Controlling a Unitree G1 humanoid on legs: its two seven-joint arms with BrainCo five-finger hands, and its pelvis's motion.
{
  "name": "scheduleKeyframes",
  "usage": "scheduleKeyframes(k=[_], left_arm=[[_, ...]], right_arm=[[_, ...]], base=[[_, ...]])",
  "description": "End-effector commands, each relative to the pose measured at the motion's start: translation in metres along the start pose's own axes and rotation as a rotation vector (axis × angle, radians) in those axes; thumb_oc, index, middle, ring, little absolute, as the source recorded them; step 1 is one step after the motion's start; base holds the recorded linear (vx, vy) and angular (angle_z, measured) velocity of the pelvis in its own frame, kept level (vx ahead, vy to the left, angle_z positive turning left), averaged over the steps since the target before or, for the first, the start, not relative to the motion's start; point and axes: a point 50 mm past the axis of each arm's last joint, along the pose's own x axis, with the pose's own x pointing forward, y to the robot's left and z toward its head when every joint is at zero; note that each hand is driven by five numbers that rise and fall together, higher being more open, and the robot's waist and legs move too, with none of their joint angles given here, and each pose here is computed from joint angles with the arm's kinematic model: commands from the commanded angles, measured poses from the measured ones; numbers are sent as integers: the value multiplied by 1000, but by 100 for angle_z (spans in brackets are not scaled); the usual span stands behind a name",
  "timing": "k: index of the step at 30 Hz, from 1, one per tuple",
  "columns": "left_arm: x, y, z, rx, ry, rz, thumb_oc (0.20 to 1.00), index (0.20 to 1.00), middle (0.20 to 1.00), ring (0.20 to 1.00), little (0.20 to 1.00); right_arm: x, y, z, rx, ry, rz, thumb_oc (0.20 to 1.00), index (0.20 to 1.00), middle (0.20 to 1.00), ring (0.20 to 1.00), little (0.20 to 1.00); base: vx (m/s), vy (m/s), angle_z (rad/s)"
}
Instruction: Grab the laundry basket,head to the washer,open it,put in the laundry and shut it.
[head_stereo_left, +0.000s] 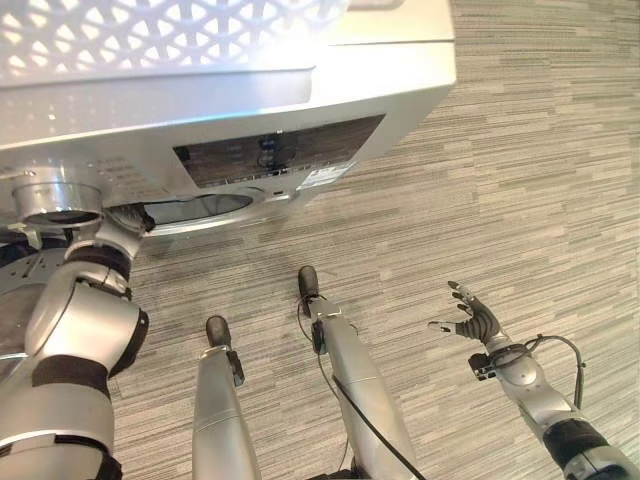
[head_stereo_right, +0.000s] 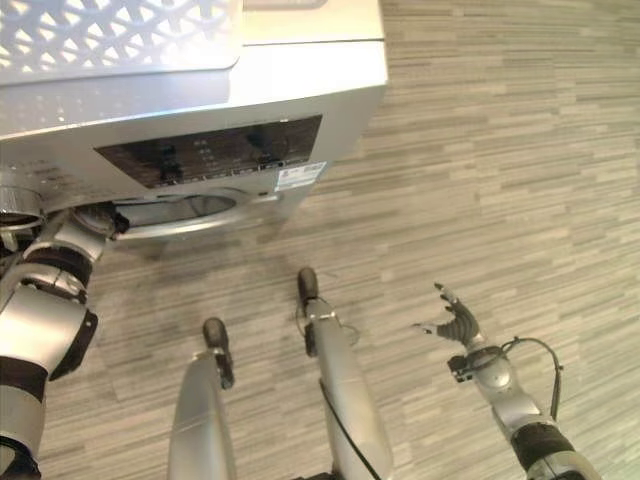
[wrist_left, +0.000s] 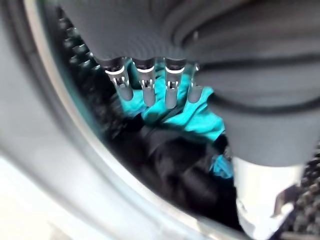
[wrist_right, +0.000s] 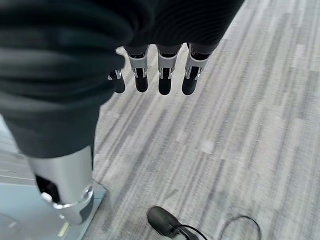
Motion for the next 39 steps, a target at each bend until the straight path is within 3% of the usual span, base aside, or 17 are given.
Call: scheduleKeyframes(k=[1, 2, 3, 8, 11, 12, 14, 17, 22, 23, 24, 26, 28, 29, 39], left_arm=[[-4, -9, -11, -77, 22, 27, 1000, 1000, 1000, 1000, 1000], [-4, -9, -11, -77, 23, 28, 1000, 1000, 1000, 1000, 1000], [-21, -52, -30, -154, 54, -68, 1000, 1000, 1000, 1000, 1000], [-90, -148, -81, -386, 168, -363, 1000, 1000, 1000, 1000, 1000], [-131, -175, -106, -595, 232, -494, 1000, 1000, 1000, 1000, 1000], [-131, -175, -107, -595, 232, -494, 1000, 1000, 1000, 1000, 1000], [-165, -197, -121, -679, 303, -578, 1000, 1000, 1000, 1000, 1000], [-193, -206, -139, -709, 366, -633, 1000, 1000, 1000, 1000, 1000], [-204, -200, -147, -653, 326, -643, 1000, 1000, 1000, 1000, 1000], [-194, -191, -138, -619, 240, -616, 1000, 1000, 1000, 1000, 1000], [-181, -167, -123, -493, 42, -532, 1000, 1000, 1000, 1000, 1000], [-175, -153, -122, -464, -11, -481, 1000, 1000, 1000, 1000, 1000], [-161, -119, -115, -371, -145, -364, 1000, 1000, 1000, 1000, 1000], [-147, -84, -117, -277, -205, -226, 1000, 1000, 1000, 1000, 1000], [-150, -61, -142, -173, -136, -102, 1000, 1000, 1000, 1000, 1000]], right_arm=[[-7, -19, -21, -38, 98, -69, 1000, 1000, 1000, 1000, 1000], [-7, -19, -21, -38, 98, -69, 1000, 1000, 1000, 1000, 1000], [-9, -14, -36, -16, 177, -80, 1000, 1000, 1000, 1000, 1000], [-29, -1, -76, 21, 384, -67, 1000, 1000, 1000, 1000, 1000], [-48, 4, -103, 58, 535, -54, 1000, 1000, 1000, 1000, 1000], [-48, 4, -103, 58, 535, -53, 1000, 1000, 1000, 1000, 1000], [-61, 19, -117, 101, 622, -40, 1000, 1000, 1000, 1000, 1000], [-69, 33, -123, 125, 658, -8, 1000, 1000, 1000, 1000, 1000], [-69, 44, -120, 121, 641, 31, 1000, 1000, 1000, 1000, 1000], [-67, 45, -117, 127, 625, 25, 1000, 1000, 1000, 1000, 1000], [-69, 49, -116, 145, 605, 16, 1000, 1000, 1000, 1000, 1000], [-66, 49, -113, 148, 585, 8, 1000, 1000, 1000, 1000, 1000], [-71, 50, -117, 163, 609, -16, 1000, 1000, 1000, 1000, 1000], [-80, 66, -124, 134, 662, 56, 1000, 1000, 1000, 1000, 1000], [-117, 78, -146, 160, 768, 99, 1000, 1000, 1000, 1000, 1000]], base=[[19, -11, 12], [60, -25, 15], [78, -19, 17], [133, 9, 24], [112, 28, 33], [108, -6, 44], [132, 22, 29], [140, 86, 51], [74, 155, 14], [-42, 190, 19], [-66, 290, 21], [-69, 259, 38], [-196, 424, -1], [-227, 367, -59], [-83, 95, -33]])
